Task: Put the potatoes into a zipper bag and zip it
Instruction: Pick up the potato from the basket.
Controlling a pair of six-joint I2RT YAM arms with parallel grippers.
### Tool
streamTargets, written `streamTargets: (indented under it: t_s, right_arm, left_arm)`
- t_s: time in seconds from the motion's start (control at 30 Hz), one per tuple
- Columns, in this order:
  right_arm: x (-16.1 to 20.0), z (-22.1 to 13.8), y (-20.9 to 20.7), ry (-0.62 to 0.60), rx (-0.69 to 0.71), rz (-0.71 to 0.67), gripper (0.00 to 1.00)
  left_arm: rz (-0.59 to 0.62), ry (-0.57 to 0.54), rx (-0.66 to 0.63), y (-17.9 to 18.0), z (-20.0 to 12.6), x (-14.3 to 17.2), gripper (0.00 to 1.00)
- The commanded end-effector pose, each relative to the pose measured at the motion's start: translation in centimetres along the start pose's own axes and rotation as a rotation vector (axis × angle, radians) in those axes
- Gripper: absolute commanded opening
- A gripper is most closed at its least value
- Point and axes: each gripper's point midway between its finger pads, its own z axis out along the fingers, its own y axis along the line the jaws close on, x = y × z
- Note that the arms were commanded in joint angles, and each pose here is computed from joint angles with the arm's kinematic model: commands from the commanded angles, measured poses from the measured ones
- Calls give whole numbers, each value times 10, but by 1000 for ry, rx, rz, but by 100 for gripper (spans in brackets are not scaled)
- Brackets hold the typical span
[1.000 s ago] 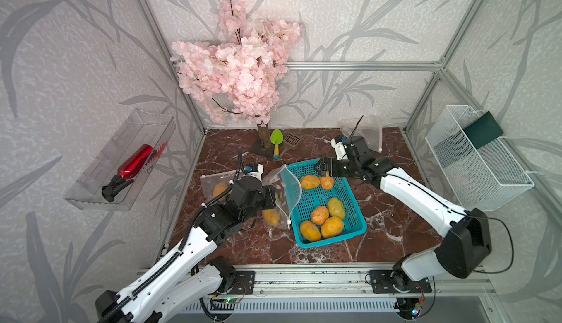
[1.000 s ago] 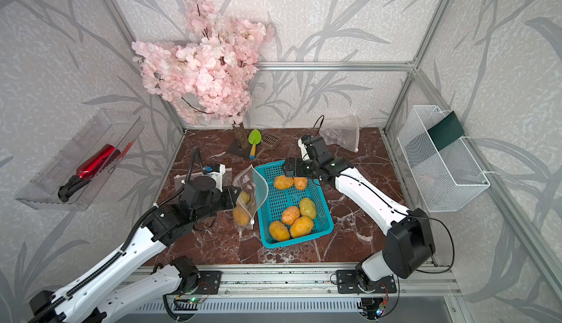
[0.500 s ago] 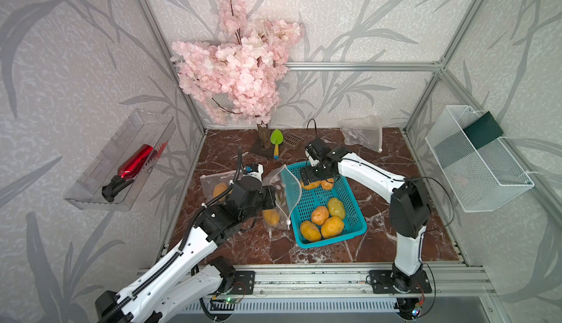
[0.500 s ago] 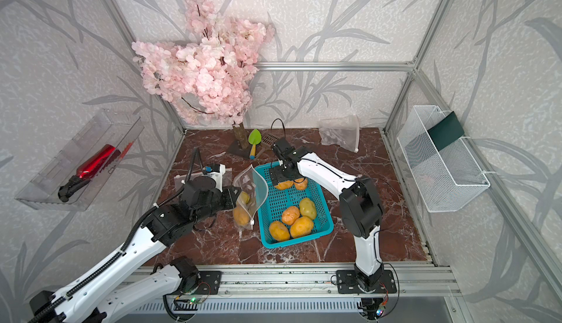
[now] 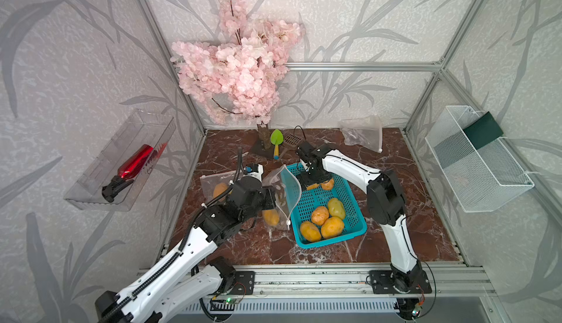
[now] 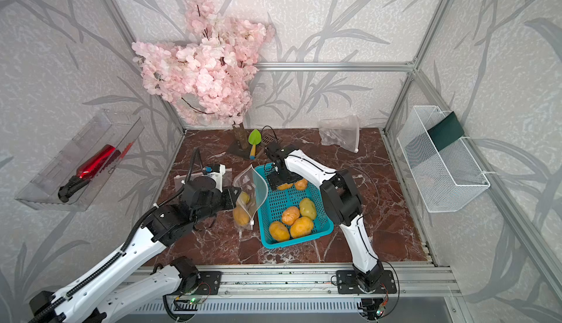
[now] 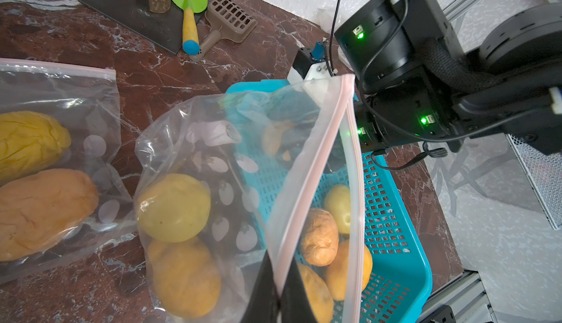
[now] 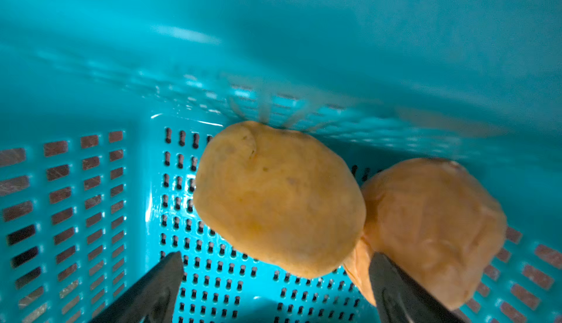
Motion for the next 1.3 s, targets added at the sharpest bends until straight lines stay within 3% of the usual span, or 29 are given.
streamTargets:
  t_s: [0.0, 0.3, 0.6, 0.87, 1.27]
  right_arm:
    - [5, 6, -5, 52, 31, -21, 100]
    - [-3, 32, 3, 112, 21, -48, 100]
    - [0, 29, 5, 151, 15, -29, 86]
    - [8, -5, 11, 117, -54, 12, 72]
    - [12, -68, 12, -30, -130, 18, 63]
  left_arm:
    - [-1, -33, 27, -8, -4, -11, 0]
    - [-1, -30, 24, -8, -3, -10, 0]
    - [1, -32, 26, -8, -4, -11, 0]
    - [1, -31, 24, -8, -3, -10, 0]
    - [6, -25, 32, -10, -2, -9, 0]
